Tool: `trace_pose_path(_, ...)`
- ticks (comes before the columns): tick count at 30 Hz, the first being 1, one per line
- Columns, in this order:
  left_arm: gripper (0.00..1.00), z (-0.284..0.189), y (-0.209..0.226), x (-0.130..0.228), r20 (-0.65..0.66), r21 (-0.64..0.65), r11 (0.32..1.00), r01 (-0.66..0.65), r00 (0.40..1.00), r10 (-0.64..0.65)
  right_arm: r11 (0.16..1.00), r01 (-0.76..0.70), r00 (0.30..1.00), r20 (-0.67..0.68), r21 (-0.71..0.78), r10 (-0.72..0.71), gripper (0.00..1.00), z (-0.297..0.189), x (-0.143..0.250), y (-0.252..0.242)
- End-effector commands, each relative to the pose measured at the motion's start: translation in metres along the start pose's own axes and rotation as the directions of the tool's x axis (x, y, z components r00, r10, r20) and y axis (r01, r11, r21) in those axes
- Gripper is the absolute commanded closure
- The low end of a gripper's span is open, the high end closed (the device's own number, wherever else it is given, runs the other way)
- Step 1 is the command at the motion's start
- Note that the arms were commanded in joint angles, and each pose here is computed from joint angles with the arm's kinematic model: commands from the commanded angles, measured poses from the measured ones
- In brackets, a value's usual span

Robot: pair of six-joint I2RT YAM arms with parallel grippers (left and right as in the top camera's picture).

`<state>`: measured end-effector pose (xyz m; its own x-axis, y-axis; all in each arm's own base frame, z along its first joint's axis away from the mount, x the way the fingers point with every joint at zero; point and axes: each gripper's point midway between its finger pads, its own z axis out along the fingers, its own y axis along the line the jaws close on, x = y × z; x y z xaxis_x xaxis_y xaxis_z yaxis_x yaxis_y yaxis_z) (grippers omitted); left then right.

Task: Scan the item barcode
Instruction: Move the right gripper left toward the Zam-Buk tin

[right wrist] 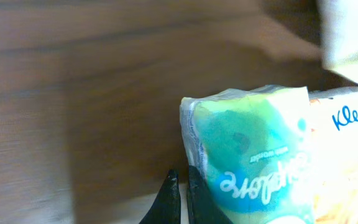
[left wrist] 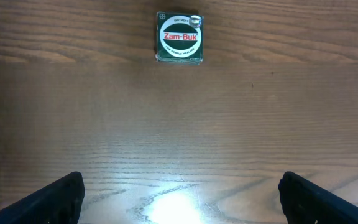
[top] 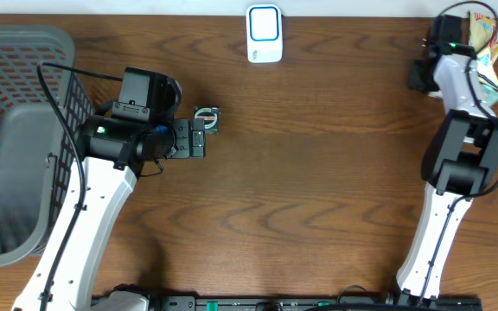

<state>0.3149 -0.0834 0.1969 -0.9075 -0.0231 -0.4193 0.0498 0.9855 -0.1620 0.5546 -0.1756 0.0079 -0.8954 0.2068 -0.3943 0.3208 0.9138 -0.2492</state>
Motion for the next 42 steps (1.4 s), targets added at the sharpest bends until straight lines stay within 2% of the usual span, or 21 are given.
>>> trace_pose_path(1,0.02,-0.005,0.000,-0.004,0.018,-0.002,1.000,-0.006,1.000,0.006,0.996,-0.065,0.998,0.028,0.067,0.063,0.99,-0.020,-0.010,-0.030)
trace_pose_path(5,0.02,-0.005,0.000,-0.004,0.019,-0.002,1.000,-0.006,1.000,0.006,0.998,-0.063,0.995,0.080,-0.007,0.063,0.98,-0.048,-0.026,-0.020)
trace_pose_path(6,0.02,-0.005,0.000,-0.004,0.019,-0.002,1.000,-0.006,1.000,0.006,0.991,-0.045,0.991,0.116,-0.129,0.060,0.82,-0.071,-0.037,0.003)
trace_pose_path(9,0.02,-0.005,0.000,-0.004,0.018,-0.002,1.000,-0.006,1.000,0.006,0.917,0.015,0.987,0.155,-0.399,0.051,0.57,-0.110,-0.047,0.054)
trace_pose_path(11,0.02,-0.005,0.000,-0.004,0.018,-0.002,1.000,-0.006,1.000,0.006,0.801,0.071,0.984,0.171,-0.595,0.040,0.37,-0.142,-0.047,0.094)
trace_pose_path(12,0.02,-0.005,0.000,-0.004,0.018,-0.002,1.000,-0.006,1.000,0.006,0.687,0.108,0.984,0.174,-0.718,0.028,0.25,-0.165,-0.043,0.122)
trace_pose_path(14,0.02,-0.005,0.000,-0.004,0.018,-0.002,1.000,-0.006,1.000,0.006,0.505,0.149,0.984,0.176,-0.850,0.006,0.01,-0.198,-0.035,0.155)
trace_pose_path(15,0.02,-0.005,0.000,-0.004,0.018,-0.002,1.000,-0.006,1.000,0.006,0.410,0.161,0.985,0.171,-0.898,-0.012,0.01,-0.214,-0.028,0.172)
trace_pose_path(17,0.02,-0.005,0.000,-0.004,0.018,-0.002,1.000,-0.006,1.000,0.006,0.295,0.160,0.987,0.151,-0.942,-0.053,0.01,-0.236,-0.013,0.196)
trace_pose_path(19,0.02,-0.005,0.000,-0.004,0.019,-0.002,1.000,-0.006,1.000,0.006,0.248,0.156,0.986,0.134,-0.956,-0.103,0.01,-0.248,0.003,0.220)
trace_pose_path(22,0.02,-0.005,0.000,-0.004,0.018,-0.002,1.000,-0.006,1.000,0.006,0.253,0.173,0.975,0.130,-0.952,-0.179,0.01,-0.252,0.025,0.255)
trace_pose_path(25,0.02,-0.005,0.000,-0.004,0.018,-0.002,1.000,-0.006,1.000,0.006,0.326,0.236,0.946,0.139,-0.915,-0.293,0.01,-0.250,0.061,0.305)
trace_pose_path(28,0.02,-0.005,0.000,-0.004,0.018,-0.002,1.000,-0.006,1.000,0.006,0.408,0.278,0.928,0.133,-0.870,-0.348,0.01,-0.249,0.084,0.338)
trace_pose_path(29,0.02,-0.005,0.000,-0.004,0.018,-0.002,1.000,-0.006,1.000,0.006,0.464,0.290,0.927,0.125,-0.837,-0.353,0.01,-0.247,0.092,0.352)
trace_pose_path(30,0.02,-0.005,0.000,-0.004,0.018,-0.002,1.000,-0.006,1.000,0.006,0.523,0.289,0.932,0.113,-0.802,-0.343,0.01,-0.245,0.097,0.361)
trace_pose_path(34,0.02,-0.005,0.000,-0.004,0.018,-0.002,1.000,-0.006,1.000,0.006,0.665,0.266,0.956,0.104,-0.698,-0.273,0.01,-0.251,0.111,0.393)
trace_pose_path(38,0.02,-0.005,0.000,-0.004,0.019,-0.002,1.000,-0.006,1.000,0.006,0.693,0.281,0.957,0.146,-0.664,-0.249,0.01,-0.271,0.130,0.423)
trace_pose_path(42,0.02,-0.005,0.000,-0.004,0.019,-0.002,1.000,-0.006,1.000,0.006,0.761,0.244,0.970,0.150,-0.601,-0.193,0.01,-0.279,0.151,0.442)
